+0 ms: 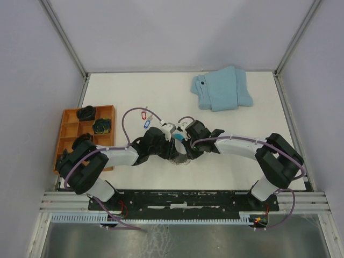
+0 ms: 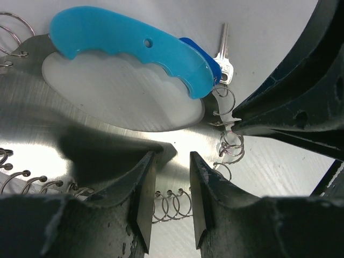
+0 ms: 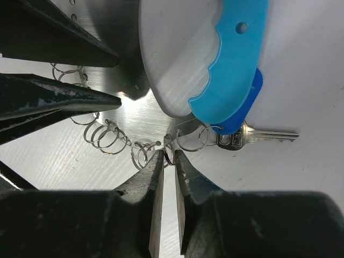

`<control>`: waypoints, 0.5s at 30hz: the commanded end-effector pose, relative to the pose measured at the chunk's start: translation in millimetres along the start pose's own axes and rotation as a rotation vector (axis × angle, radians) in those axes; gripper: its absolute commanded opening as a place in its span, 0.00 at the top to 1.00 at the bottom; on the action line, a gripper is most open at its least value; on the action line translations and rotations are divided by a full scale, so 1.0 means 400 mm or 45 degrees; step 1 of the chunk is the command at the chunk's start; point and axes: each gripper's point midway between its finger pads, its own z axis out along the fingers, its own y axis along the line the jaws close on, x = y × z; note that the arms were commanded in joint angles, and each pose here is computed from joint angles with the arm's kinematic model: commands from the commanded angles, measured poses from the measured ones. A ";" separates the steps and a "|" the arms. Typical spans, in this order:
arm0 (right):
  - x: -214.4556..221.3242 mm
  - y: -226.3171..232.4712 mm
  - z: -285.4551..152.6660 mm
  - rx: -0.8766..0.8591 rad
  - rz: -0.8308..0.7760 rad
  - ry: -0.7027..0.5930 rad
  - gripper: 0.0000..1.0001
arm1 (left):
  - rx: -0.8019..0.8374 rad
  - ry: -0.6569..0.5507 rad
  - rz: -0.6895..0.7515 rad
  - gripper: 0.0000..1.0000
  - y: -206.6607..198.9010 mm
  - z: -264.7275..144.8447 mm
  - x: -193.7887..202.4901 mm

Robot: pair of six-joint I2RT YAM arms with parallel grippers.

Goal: Put the keys on the keyring

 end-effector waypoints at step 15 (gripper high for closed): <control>-0.065 0.003 0.001 0.079 -0.092 -0.011 0.79 | 0.070 -0.028 -0.004 0.62 -0.028 0.020 -0.037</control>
